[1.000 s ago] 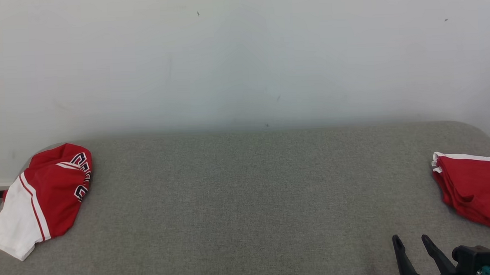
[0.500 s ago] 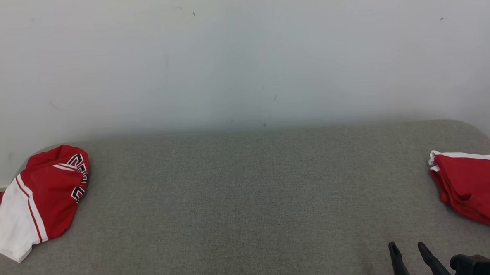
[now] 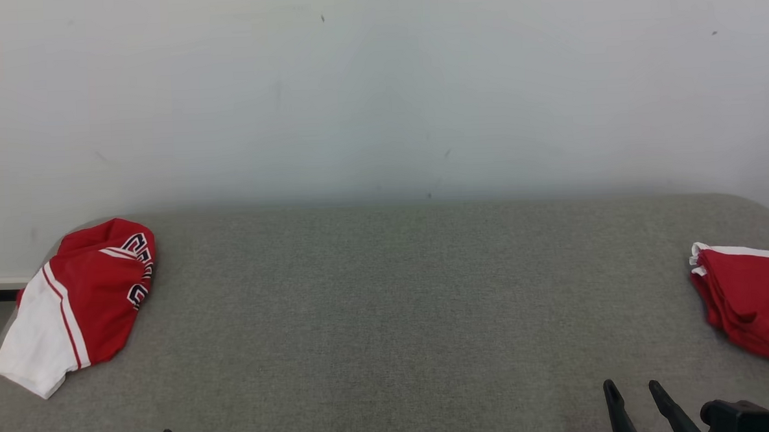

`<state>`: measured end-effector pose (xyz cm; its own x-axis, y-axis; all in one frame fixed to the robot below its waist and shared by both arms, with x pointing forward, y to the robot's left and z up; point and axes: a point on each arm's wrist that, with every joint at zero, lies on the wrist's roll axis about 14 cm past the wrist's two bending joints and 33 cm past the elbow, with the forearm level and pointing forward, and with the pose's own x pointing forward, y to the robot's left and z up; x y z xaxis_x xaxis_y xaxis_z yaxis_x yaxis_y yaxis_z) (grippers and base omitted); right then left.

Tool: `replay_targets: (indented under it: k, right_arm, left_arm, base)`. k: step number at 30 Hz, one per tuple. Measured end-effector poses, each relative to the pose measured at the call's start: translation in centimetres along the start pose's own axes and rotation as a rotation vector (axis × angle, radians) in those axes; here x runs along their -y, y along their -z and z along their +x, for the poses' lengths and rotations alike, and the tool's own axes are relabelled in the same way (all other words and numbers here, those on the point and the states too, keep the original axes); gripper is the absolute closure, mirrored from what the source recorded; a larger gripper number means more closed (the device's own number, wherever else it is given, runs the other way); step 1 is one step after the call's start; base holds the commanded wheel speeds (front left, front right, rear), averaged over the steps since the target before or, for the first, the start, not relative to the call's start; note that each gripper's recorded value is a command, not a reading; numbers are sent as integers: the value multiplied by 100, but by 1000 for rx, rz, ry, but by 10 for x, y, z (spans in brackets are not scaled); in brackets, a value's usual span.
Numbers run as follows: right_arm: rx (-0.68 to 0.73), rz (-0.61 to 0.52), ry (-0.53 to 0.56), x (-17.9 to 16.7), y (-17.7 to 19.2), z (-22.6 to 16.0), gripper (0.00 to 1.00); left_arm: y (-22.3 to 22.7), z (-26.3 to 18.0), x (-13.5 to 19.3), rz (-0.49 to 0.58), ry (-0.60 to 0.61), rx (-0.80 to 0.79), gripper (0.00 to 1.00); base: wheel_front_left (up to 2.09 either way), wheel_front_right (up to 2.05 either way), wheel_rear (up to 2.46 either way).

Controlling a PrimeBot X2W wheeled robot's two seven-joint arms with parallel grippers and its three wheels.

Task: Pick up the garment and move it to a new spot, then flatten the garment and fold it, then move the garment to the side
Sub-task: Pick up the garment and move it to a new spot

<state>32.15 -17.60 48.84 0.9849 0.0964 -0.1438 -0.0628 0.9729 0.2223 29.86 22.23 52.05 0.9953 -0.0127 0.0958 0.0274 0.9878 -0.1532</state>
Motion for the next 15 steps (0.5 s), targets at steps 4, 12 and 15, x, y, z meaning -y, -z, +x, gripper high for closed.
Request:
replay_targets:
  k: [4, 12, 15]
  right_arm:
    - [-9, -1, -35, -11, 2, 5, 0]
    - [-37, -5, -203, -66, 8, 24, 0]
    - [-43, -7, -291, -96, 9, 32, 0]
  left_arm:
    - [-7, -2, -5, 1, -13, 24, 0]
    - [-30, -8, -20, -15, -56, 106, 0]
    - [-33, -21, -35, 1, -105, 111, 0]
  base:
    - [0, 0, 0]
    - [0, 0, 0]
    - [0, 0, 0]
